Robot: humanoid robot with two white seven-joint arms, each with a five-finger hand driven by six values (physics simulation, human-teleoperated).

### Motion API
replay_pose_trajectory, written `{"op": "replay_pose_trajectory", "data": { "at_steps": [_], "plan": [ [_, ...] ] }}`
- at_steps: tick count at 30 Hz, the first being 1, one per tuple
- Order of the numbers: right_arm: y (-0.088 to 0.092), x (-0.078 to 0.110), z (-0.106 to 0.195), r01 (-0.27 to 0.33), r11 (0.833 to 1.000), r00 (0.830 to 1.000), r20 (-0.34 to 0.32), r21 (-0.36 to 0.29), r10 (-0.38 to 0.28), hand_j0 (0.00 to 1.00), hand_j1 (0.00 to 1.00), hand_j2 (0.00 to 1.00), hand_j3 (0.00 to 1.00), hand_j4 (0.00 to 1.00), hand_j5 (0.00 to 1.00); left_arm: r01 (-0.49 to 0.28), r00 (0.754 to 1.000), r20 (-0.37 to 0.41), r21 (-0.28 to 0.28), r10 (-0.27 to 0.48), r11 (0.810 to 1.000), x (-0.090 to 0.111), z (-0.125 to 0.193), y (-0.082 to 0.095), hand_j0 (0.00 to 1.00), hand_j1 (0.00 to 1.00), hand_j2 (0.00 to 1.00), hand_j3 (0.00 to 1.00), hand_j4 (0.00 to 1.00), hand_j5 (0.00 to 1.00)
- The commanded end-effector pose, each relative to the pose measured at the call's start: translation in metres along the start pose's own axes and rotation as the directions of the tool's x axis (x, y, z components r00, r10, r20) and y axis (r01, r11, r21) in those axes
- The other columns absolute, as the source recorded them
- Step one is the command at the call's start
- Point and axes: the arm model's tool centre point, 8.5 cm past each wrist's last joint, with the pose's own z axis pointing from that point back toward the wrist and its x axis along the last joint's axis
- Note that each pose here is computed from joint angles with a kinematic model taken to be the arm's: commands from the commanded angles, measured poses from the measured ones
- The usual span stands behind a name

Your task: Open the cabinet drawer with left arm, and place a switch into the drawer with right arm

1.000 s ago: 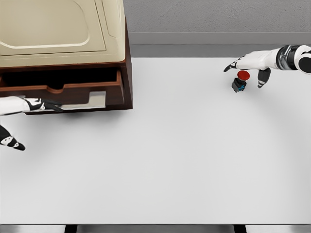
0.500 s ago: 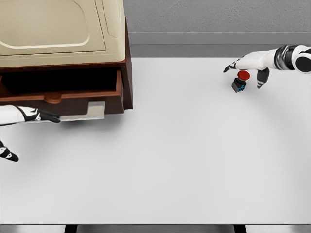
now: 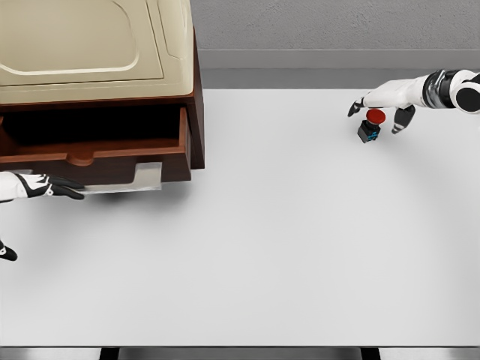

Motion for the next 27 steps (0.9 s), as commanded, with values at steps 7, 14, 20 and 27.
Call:
{"op": "replay_pose_trajectory", "data": {
  "at_steps": [7,14,20,27],
  "plan": [
    [0.001,-0.001,0.0,0.009,1.0,1.0,-0.001,-0.001,-0.009,0.86,0.86,0.86,0.86,0.86,0.86,-0.017,1.0,0.003,0.036,0.017,0.999,0.004,0.009,0.01,1.0,1.0,1.0,1.0,1.0,1.0],
    [0.004,-0.001,-0.001,0.01,1.0,1.0,-0.002,0.006,-0.01,0.84,0.84,0.84,0.84,0.84,0.84,-0.047,0.998,0.052,0.076,0.044,0.996,0.016,0.01,0.019,1.0,1.0,1.0,1.0,1.0,1.0],
    [0.006,-0.003,-0.001,0.021,1.0,1.0,-0.005,0.009,-0.021,0.66,0.66,0.66,0.66,0.66,0.66,-0.06,0.997,0.058,0.084,0.055,0.995,0.016,0.01,0.019,1.0,1.0,1.0,1.0,1.0,1.0],
    [0.006,-0.002,-0.002,0.024,1.0,1.0,-0.001,0.006,-0.024,0.65,0.65,0.65,0.65,0.65,0.65,-0.075,0.996,0.047,0.056,0.073,0.996,0.012,0.009,0.009,1.0,1.0,1.0,1.0,1.0,1.0]
  ]
}}
